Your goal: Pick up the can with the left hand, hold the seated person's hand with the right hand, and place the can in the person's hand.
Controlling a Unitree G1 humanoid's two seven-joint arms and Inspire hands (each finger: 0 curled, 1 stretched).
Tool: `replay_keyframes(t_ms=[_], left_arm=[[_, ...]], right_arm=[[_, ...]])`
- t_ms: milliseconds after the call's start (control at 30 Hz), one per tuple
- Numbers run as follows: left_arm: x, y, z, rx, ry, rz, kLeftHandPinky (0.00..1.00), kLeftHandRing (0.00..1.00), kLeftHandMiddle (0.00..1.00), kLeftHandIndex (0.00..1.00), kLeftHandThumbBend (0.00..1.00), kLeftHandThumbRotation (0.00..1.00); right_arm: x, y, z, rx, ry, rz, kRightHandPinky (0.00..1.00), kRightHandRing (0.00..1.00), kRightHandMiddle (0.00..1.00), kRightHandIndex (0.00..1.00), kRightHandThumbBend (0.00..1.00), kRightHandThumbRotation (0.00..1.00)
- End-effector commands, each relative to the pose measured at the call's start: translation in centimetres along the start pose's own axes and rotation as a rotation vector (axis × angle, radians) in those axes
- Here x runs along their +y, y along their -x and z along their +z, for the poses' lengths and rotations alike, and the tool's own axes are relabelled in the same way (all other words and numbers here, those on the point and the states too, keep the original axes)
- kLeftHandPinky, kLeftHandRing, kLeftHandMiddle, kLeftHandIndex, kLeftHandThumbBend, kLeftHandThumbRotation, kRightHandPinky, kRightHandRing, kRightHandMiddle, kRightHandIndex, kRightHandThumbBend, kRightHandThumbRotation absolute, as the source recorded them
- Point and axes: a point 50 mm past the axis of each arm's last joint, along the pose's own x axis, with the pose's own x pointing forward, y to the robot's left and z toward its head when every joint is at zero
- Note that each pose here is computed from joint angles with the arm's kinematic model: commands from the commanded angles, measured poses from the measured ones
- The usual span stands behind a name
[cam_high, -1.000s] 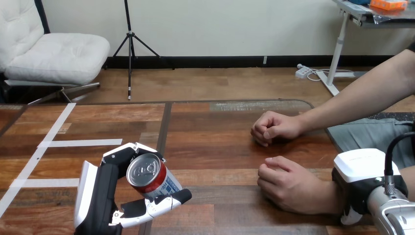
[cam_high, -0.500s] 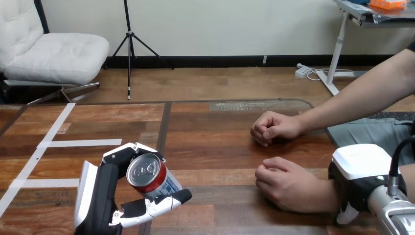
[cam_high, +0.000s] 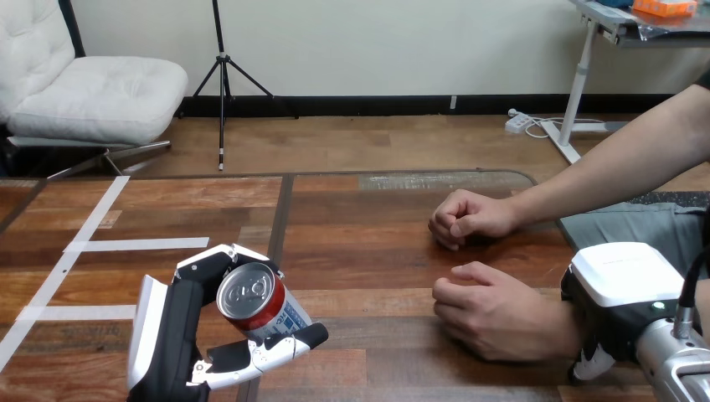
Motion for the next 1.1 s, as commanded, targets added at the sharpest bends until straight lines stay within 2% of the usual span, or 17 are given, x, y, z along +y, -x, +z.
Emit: replay_keyframes(t_ms=[0,233,500,1067], left_arm=[[0.5,-1.7,1.4,-0.1,0.007,0.04,0.33,0.38,0.41,0.42,0.78,0.0],[0.4,-1.7,1.4,-0.097,0.007,0.041,0.33,0.37,0.41,0.42,0.78,0.0],[0.3,-1.9,1.4,-0.101,0.01,0.038,0.33,0.38,0.42,0.42,0.78,0.0],[0.0,-2.4,1.5,-0.118,0.013,0.027,0.33,0.38,0.42,0.42,0.78,0.0]], right_arm=[[-3.4,0.4,-0.3,-0.005,-0.052,-0.165,0.09,0.17,0.27,0.44,0.77,0.0],[-4.0,0.8,-0.2,-0.017,-0.064,-0.2,0.08,0.16,0.26,0.44,0.82,0.0],[-4.4,0.9,-0.2,-0.019,-0.072,-0.216,0.09,0.17,0.27,0.47,0.88,0.0],[-5.7,1.5,0.1,-0.032,-0.081,-0.225,0.12,0.2,0.3,0.48,0.87,0.0]])
